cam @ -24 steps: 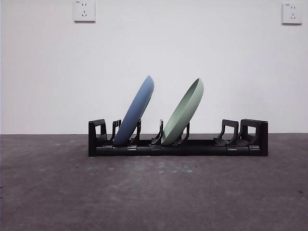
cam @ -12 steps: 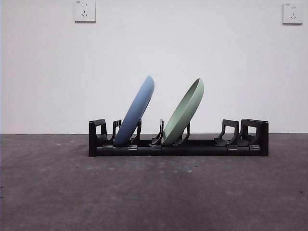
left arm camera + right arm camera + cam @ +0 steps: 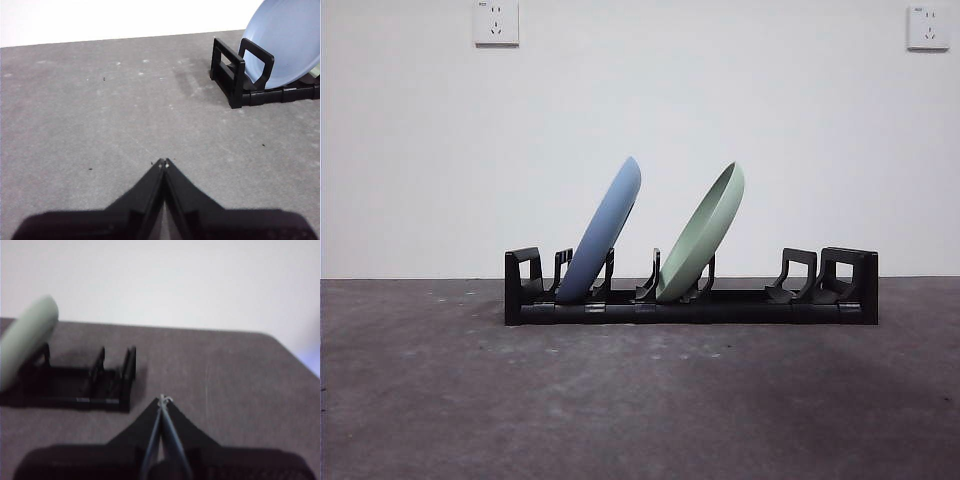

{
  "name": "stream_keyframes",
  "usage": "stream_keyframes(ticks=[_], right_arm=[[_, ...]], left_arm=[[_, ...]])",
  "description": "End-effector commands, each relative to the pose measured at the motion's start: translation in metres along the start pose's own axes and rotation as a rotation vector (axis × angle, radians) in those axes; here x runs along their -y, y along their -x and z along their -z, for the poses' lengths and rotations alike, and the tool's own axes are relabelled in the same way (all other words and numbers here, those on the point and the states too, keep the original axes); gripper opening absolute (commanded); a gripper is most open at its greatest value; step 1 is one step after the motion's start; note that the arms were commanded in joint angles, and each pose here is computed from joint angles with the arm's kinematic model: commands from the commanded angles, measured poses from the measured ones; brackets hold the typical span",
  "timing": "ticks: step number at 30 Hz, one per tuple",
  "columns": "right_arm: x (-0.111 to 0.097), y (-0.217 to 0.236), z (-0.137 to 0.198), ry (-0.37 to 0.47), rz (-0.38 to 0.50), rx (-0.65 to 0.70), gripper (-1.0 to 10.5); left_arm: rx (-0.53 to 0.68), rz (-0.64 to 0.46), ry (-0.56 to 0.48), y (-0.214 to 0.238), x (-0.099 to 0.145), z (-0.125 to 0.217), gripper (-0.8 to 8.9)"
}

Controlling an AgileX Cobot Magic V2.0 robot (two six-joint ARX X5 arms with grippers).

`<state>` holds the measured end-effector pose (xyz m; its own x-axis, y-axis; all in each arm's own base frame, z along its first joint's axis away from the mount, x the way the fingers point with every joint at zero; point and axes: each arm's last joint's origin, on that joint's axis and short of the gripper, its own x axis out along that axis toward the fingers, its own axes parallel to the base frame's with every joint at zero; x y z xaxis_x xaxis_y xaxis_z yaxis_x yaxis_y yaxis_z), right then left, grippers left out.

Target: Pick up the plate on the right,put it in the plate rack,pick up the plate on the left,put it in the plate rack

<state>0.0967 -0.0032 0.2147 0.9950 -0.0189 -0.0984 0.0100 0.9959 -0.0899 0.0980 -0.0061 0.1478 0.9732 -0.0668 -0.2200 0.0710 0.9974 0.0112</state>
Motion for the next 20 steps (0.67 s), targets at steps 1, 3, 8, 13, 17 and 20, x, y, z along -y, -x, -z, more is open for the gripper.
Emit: stream_keyframes(ticks=[1,3,8,13,17,20], right_arm=[[-0.001,-0.002,0.020,-0.041,0.029,-0.017,0.0],[-0.002,-0.003,0.033,-0.046,0.031,-0.028,0.0],[-0.004,-0.006,0.058,-0.067,0.029,-0.052,0.0],[-0.005,-0.005,0.064,-0.066,0.037,-0.080,0.0],[-0.005,-0.005,0.064,-0.066,0.034,-0.078,0.0],[-0.005,-0.005,0.064,-0.066,0.035,-0.079,0.0]], left_arm=[[-0.001,-0.006,0.010,-0.001,0.000,0.002,-0.04],[-0.001,-0.006,0.011,-0.001,0.000,0.002,-0.04],[-0.001,-0.006,0.010,-0.001,0.000,0.002,-0.04],[-0.001,-0.006,0.010,-0.001,0.000,0.002,-0.04],[-0.004,-0.006,0.011,-0.001,0.000,0.002,-0.04],[-0.005,-0.006,0.011,-0.001,0.000,0.002,-0.04]])
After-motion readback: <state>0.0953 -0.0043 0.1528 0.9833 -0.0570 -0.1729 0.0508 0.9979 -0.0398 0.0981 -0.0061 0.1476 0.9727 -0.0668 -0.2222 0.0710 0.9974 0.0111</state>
